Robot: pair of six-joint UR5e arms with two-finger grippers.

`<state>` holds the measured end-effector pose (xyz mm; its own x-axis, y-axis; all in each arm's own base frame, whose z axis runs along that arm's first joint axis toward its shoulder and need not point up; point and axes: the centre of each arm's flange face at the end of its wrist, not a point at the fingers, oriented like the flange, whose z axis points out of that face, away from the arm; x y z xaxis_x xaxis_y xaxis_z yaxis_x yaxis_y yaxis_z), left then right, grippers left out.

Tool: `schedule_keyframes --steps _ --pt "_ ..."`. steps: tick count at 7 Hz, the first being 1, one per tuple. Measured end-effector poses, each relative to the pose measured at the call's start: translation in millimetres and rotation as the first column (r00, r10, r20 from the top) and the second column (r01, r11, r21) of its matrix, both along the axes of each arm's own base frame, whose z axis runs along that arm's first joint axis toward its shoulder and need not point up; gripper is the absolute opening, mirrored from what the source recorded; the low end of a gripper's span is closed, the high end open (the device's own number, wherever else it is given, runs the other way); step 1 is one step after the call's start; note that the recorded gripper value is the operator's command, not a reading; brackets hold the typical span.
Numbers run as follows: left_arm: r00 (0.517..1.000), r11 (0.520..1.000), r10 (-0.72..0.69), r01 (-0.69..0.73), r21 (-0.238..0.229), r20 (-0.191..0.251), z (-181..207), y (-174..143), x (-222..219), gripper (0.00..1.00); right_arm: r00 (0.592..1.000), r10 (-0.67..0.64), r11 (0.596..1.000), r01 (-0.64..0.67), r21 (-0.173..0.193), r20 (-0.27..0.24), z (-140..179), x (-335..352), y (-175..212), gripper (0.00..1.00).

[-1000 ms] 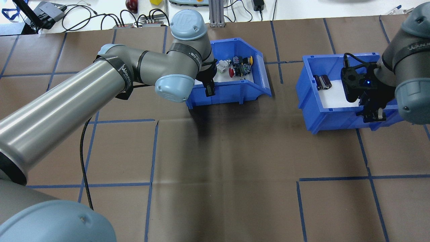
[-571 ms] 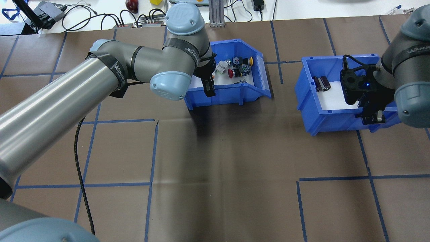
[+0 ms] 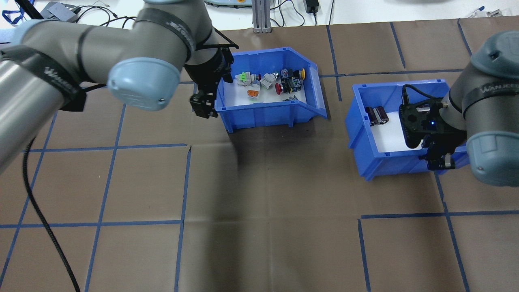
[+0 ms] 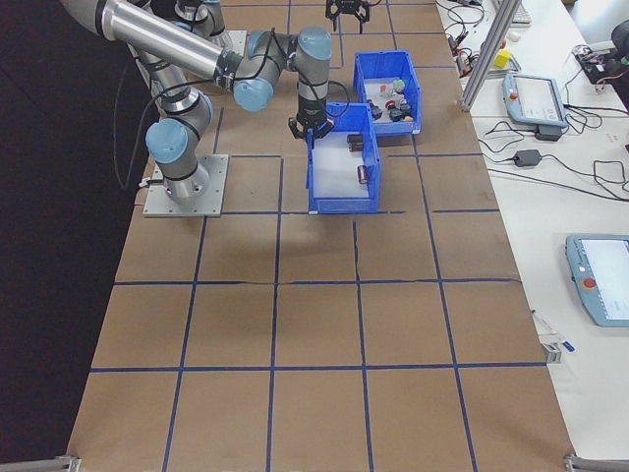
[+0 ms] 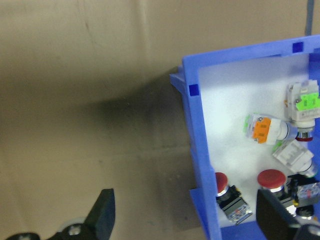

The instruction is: Place button box in front

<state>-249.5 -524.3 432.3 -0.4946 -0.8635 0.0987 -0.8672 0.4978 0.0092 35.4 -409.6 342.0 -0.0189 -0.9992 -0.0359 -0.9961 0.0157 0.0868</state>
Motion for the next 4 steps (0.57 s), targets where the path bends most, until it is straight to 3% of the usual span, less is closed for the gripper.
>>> schedule_keyframes --steps 1,2,3,4 --pt "0.962 0.963 -0.271 0.271 -0.003 0.033 27 15 30 0.99 1.0 -0.005 1.0 0.005 0.005 0.001 -9 16 16 0.07" --pt "0.877 0.878 -0.478 0.478 0.015 0.05 45 27 53 0.99 1.0 -0.015 1.0 0.015 0.011 0.0 -18 36 29 0.07" --pt "0.772 0.774 -0.633 0.633 0.028 0.057 57 32 75 0.99 1.0 -0.027 1.0 0.027 0.009 -0.005 -23 60 41 0.07" --pt "0.632 0.635 -0.771 0.772 0.022 0.076 69 37 94 0.99 0.999 -0.041 0.999 0.041 -0.001 -0.012 -26 84 51 0.07"
